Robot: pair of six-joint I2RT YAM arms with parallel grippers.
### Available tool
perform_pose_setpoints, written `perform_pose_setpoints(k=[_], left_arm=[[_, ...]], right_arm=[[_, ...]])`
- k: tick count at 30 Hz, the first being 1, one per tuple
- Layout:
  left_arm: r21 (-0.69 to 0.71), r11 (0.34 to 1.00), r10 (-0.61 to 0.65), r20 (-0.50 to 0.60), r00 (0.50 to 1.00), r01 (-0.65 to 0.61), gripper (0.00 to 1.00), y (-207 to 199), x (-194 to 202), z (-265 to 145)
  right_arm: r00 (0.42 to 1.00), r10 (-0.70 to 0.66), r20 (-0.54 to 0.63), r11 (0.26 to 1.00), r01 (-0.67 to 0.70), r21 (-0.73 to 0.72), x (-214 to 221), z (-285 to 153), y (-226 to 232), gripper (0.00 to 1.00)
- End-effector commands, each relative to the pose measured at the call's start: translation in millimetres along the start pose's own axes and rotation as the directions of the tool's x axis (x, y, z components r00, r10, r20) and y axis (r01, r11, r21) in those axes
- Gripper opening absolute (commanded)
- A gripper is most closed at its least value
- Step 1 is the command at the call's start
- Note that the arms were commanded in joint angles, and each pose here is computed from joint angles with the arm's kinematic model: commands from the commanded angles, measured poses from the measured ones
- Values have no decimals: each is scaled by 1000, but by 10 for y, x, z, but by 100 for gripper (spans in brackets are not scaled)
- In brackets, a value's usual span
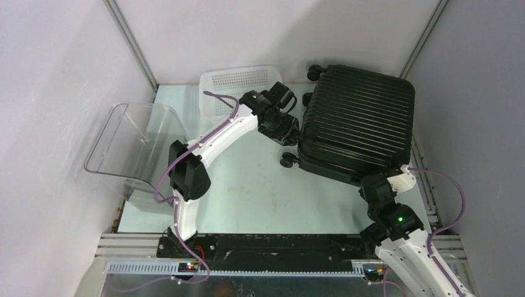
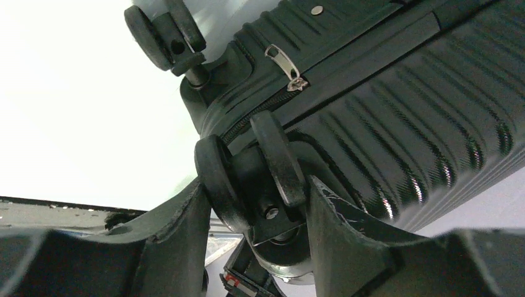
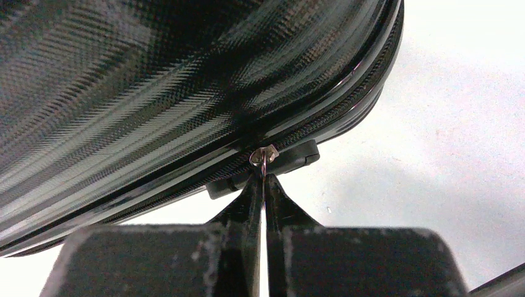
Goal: Open, take out, and arrange the luggage
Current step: Hold the luggage at the center of the board, then unzip the zipper of the luggage.
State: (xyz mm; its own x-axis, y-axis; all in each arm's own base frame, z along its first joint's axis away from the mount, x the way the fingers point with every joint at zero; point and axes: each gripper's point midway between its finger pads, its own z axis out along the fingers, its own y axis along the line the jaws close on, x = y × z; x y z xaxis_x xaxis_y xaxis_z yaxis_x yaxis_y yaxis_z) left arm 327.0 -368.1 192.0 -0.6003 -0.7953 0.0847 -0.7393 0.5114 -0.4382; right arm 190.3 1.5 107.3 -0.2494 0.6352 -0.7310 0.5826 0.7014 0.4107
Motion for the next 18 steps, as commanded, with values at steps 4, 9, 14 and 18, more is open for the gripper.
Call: perform_pose_setpoints(k=[4,9,14,18], left_arm=[[12,1000,-23,67,998,22,25,-31,-146,-90],[44,999,-35,99,994,31,0,-94,-345,-147],[114,993,3,197,980,-26,0,-298,-628,-325],[124,991,18,232,973,-48,0,-352,-752,-386]], right_arm=[[986,100,134,995,-100,-8,-332,-64,22,0],[979,29,203,998,-41,54,-485,-113,-158,0],[959,-44,280,994,13,113,-693,-177,-292,0],[945,-55,321,990,10,141,-801,-202,-358,0]])
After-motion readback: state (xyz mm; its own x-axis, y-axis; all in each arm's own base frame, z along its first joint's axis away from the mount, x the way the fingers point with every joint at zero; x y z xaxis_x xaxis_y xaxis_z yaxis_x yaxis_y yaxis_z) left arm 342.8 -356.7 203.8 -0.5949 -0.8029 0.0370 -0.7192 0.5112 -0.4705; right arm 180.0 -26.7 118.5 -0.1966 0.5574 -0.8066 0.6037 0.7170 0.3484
